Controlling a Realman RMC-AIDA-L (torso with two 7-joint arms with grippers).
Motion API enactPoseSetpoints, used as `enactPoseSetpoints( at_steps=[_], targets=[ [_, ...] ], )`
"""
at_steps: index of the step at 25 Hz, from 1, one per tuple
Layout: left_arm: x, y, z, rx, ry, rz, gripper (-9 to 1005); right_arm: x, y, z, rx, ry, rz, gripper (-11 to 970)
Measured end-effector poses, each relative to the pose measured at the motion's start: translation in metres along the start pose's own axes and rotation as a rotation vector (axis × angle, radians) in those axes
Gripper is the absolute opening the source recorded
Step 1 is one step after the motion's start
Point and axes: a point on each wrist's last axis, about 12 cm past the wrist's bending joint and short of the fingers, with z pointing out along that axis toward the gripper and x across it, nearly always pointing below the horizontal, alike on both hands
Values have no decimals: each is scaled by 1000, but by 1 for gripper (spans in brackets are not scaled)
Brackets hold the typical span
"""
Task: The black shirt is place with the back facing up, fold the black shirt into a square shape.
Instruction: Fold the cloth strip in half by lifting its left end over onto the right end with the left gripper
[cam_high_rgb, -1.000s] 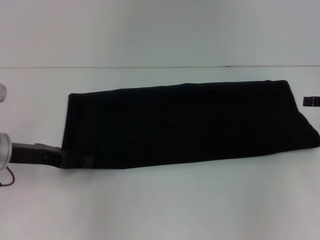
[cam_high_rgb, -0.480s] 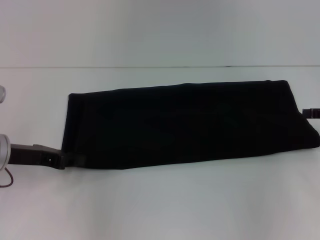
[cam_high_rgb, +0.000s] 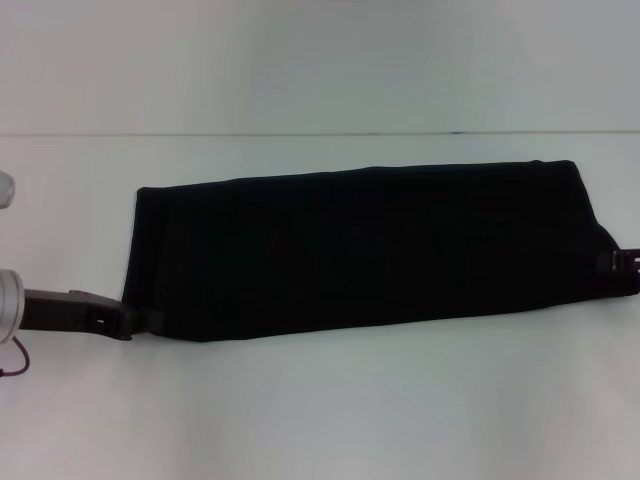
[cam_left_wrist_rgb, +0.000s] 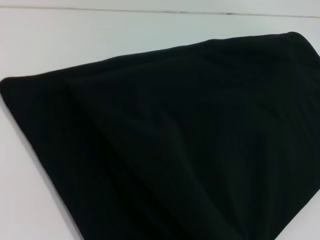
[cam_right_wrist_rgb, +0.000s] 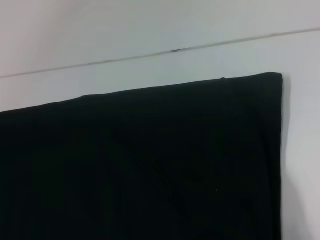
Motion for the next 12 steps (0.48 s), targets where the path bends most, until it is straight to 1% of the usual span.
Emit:
enactPoseSetpoints(
  at_steps=[2,10,12],
  targets=[
    [-1,0,0,-1,-1,2,1,1,1,2,-5,4,3,898],
    [-1,0,0,-2,-3,4,3,4,4,8,-5,30,-43,820],
    [-2,0,0,-2,-5,3,4,5,3,7,-4,23,-37,659]
  ],
)
